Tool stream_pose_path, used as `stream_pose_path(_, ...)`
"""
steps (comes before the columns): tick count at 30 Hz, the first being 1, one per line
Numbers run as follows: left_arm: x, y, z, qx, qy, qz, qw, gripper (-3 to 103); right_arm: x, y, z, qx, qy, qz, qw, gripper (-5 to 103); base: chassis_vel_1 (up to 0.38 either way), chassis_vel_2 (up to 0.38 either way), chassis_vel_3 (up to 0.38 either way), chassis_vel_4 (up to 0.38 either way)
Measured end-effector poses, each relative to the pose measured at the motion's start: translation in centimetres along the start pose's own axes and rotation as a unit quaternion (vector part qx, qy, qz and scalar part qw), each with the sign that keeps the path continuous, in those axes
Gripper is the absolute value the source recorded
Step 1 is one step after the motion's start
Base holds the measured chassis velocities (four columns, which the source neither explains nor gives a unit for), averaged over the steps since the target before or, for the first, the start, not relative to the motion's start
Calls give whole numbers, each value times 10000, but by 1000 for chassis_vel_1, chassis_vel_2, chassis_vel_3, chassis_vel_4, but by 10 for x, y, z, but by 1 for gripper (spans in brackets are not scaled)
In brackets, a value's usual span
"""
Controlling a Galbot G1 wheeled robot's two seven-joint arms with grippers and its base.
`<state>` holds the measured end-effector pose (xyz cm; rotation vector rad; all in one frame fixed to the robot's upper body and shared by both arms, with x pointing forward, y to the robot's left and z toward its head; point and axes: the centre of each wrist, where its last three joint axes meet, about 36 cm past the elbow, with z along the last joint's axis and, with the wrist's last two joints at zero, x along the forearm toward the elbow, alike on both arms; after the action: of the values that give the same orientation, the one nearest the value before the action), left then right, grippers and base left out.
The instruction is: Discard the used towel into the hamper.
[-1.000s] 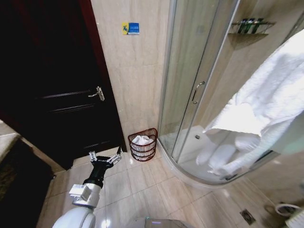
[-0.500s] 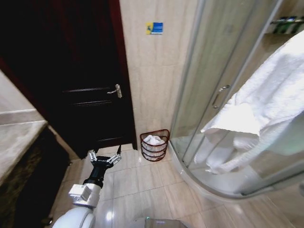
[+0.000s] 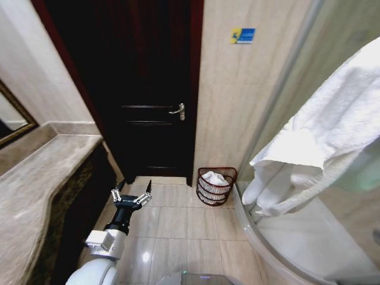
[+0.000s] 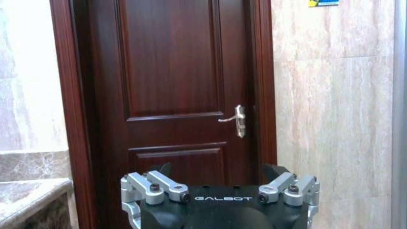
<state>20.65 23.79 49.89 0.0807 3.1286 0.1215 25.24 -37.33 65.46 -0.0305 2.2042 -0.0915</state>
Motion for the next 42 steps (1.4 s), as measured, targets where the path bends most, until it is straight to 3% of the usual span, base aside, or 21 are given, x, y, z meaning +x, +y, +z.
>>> stream_pose_path(42, 0, 0, 0, 0, 0, 0, 10000, 93, 8, 7, 9, -149, 122, 1, 9998, 20, 47, 50, -46, -44)
